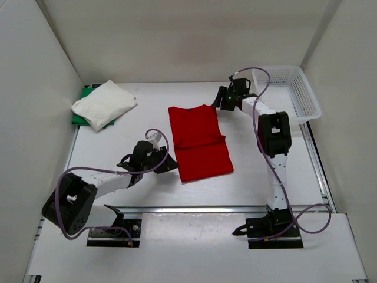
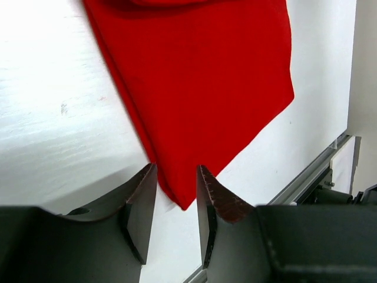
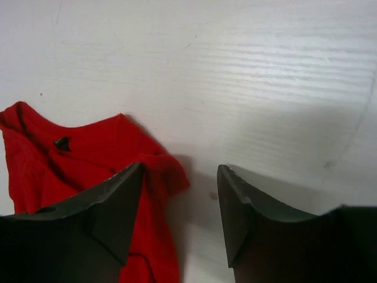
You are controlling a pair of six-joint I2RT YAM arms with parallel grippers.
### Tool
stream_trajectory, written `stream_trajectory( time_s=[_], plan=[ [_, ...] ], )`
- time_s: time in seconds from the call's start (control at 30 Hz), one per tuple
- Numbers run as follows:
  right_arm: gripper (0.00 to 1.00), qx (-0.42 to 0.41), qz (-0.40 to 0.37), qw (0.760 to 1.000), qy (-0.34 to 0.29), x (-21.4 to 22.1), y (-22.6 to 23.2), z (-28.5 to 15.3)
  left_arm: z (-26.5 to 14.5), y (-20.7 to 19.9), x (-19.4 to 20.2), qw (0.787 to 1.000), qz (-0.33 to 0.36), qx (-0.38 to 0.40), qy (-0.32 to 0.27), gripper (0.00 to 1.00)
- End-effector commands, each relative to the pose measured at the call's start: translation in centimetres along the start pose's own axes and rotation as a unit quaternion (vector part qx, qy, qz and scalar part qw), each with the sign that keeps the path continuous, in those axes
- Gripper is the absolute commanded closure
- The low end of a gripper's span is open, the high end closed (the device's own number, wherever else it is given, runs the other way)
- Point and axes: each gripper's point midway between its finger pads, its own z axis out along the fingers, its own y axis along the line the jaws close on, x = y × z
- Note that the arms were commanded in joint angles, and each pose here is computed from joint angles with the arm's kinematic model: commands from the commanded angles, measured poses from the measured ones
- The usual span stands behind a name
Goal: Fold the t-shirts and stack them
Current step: Fold the folded rectangular tshirt in 1/3 of the way, then grab one side of the 2/3 rectangular tshirt with both arms
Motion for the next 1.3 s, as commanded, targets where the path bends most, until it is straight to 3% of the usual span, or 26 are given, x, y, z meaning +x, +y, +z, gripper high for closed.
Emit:
stream_trajectory(
  time_s=[0.0,0.17,0.33,0.47,0.7,0.83,1.03,1.07,1.23,1.27],
  plan=[
    [0.48,0.015,-0.027,0.998,-0.052,-3.2,2.2,-5.2,-1.3,1.1,0.0,1.0,0.016,-0.023,-0.012,0.56],
    [0.46,-0.006,-0.006,0.996,-0.092,-1.2,4.2,-12.9,-1.5,1.9,2.2,0.999,0.022,-0.029,0.017,0.53],
    [0.45,-0.025,0.05,0.995,-0.088,8.0,4.9,-18.4,-1.4,1.5,3.7,0.999,0.027,-0.018,0.041,0.48],
    [0.49,-0.032,0.093,0.994,-0.047,16.4,2.9,-20.4,-1.0,1.0,4.4,0.998,0.034,-0.015,0.052,0.47],
    [0.49,-0.005,0.11,0.994,-0.02,23.1,0.3,-23.6,-0.3,0.8,5.7,0.998,0.021,-0.01,0.059,0.4],
    [0.5,-0.005,0.111,0.994,-0.008,24.6,-0.2,-23.8,0.4,0.4,6.2,0.998,0.017,-0.01,0.067,0.41],
    [0.66,-0.035,0.132,0.991,0.012,26.2,0.2,-23.2,1.1,0.6,7.4,0.997,0.01,-0.014,0.079,0.57],
    [0.72,-0.042,0.132,0.99,0.02,26.5,0.4,-23.1,1.3,0.5,7.4,0.997,0.006,-0.011,0.078,0.58],
    [1.0,-0.064,0.132,0.989,0.028,26.8,1.4,-23.2,1.5,0.6,7.3,0.997,-0.001,-0.012,0.072,0.91],
    [1.0,-0.058,0.131,0.989,0.028,26.8,1.3,-23.3,1.4,0.5,7.4,0.997,0.0,-0.013,0.073,0.94]
  ],
)
